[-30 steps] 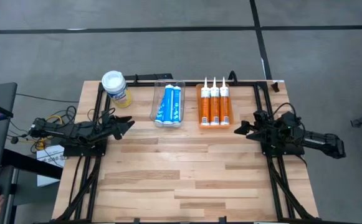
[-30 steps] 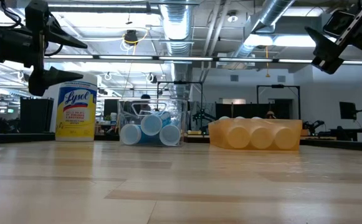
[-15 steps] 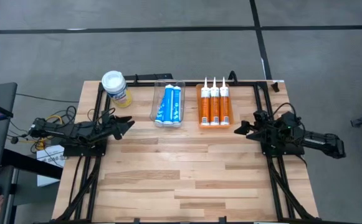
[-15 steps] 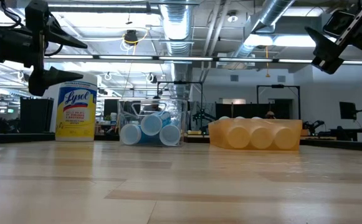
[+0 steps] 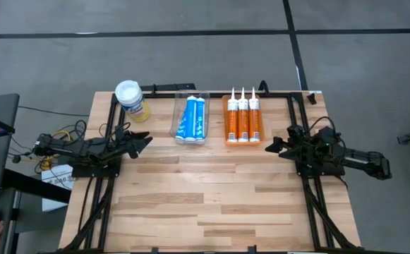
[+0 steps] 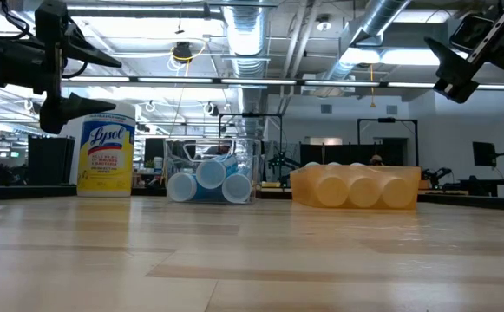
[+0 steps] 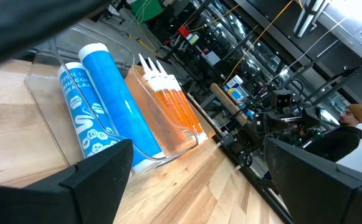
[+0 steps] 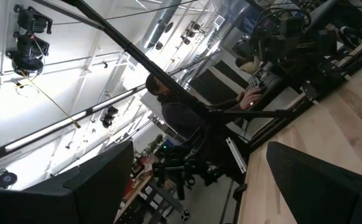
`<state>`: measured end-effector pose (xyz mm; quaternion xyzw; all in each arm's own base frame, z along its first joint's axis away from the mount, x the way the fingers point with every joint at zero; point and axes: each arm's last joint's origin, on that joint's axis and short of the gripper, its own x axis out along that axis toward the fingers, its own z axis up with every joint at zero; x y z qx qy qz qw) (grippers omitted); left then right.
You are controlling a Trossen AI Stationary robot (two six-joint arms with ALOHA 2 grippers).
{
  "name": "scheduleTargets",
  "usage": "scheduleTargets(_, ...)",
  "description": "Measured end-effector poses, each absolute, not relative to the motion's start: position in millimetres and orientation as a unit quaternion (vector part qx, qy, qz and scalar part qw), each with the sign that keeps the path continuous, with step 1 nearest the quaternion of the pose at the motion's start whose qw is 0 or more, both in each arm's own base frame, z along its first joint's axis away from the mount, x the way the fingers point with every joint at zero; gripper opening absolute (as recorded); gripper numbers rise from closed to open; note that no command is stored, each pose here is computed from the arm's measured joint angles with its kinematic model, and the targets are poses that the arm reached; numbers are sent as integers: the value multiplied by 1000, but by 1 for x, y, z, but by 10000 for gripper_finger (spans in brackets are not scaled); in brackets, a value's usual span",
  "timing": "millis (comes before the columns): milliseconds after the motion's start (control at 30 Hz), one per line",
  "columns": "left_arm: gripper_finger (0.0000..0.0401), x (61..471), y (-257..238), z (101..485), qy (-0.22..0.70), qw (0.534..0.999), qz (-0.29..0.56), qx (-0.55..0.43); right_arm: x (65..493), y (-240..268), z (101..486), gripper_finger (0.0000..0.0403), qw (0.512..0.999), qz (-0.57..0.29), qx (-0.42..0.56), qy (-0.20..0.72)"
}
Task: Pick & place silicon tubes, Sealant and Lysol wipes
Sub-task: Return to Home Position
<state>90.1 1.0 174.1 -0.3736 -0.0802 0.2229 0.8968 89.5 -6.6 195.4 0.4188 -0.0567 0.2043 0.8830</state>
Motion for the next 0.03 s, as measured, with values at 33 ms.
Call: scheduleTargets(33, 355, 90, 1, 174, -81, 897, 223, -374, 89, -7, 195, 359, 883, 204, 419, -57)
